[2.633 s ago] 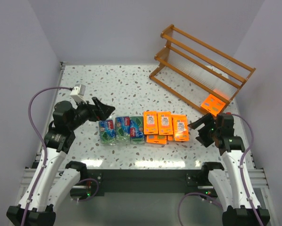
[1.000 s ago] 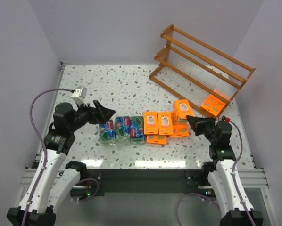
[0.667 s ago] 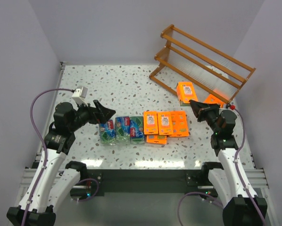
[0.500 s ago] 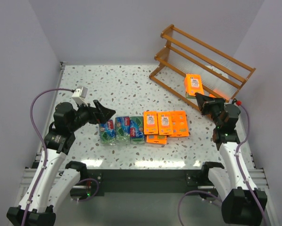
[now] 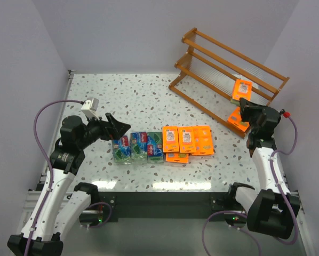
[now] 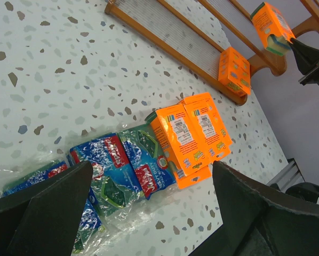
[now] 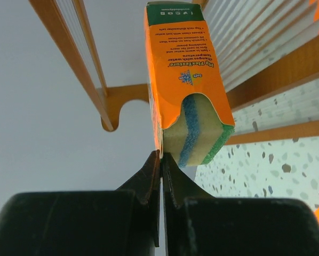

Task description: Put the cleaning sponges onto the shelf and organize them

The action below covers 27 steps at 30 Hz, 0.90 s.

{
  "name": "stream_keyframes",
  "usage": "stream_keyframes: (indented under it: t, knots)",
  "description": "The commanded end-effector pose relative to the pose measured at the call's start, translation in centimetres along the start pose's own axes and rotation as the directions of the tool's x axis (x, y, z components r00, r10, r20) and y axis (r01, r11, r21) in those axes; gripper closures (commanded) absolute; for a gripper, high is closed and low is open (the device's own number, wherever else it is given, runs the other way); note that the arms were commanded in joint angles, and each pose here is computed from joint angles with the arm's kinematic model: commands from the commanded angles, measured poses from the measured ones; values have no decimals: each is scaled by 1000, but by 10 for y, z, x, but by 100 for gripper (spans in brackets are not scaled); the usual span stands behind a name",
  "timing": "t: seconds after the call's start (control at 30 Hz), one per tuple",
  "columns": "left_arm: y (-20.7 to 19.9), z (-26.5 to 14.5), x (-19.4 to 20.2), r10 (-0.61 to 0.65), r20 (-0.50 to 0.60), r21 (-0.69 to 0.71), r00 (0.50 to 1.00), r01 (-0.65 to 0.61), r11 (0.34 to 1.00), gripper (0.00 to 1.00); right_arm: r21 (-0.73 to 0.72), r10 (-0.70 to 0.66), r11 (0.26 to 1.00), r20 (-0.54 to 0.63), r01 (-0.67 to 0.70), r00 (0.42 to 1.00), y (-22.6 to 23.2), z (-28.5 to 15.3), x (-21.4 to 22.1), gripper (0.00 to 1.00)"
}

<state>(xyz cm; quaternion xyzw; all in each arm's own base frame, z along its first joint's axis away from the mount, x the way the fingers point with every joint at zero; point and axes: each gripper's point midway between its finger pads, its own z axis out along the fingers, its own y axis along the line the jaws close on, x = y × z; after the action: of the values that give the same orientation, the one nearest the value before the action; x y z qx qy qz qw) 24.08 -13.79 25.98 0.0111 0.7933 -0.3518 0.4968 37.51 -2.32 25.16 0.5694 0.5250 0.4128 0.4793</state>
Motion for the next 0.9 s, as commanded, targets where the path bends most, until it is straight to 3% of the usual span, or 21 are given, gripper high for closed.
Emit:
stream_keyframes:
  t: [0.0, 0.13, 0.37, 0.73, 0.8, 0.87]
  knots:
    - [-10, -4, -16, 57, 43, 24, 997, -58, 998, 0, -49, -48, 997, 141, 56, 989, 23, 1, -33, 100]
    - [-8, -3, -14, 56, 38, 22, 998, -57, 998, 0, -8, -44, 999, 262, 48, 964, 9, 3, -57, 100]
    - [-9, -2, -14, 58, 37, 25, 998, -58, 998, 0, 20, -21, 1000, 278, 16, 960, -7, 20, -63, 100]
    - [-8, -1, -15, 57, 38, 22, 998, -58, 998, 0, -31, 58, 998, 189, -53, 980, -6, 36, -49, 100]
    - [-8, -1, -16, 56, 42, 17, 998, -57, 998, 0, -40, 63, 998, 170, -57, 983, 0, 31, -45, 94]
    - [-6, -1, -14, 53, 39, 14, 998, -53, 998, 0, -65, 56, 997, 156, -46, 986, 15, 23, -42, 76]
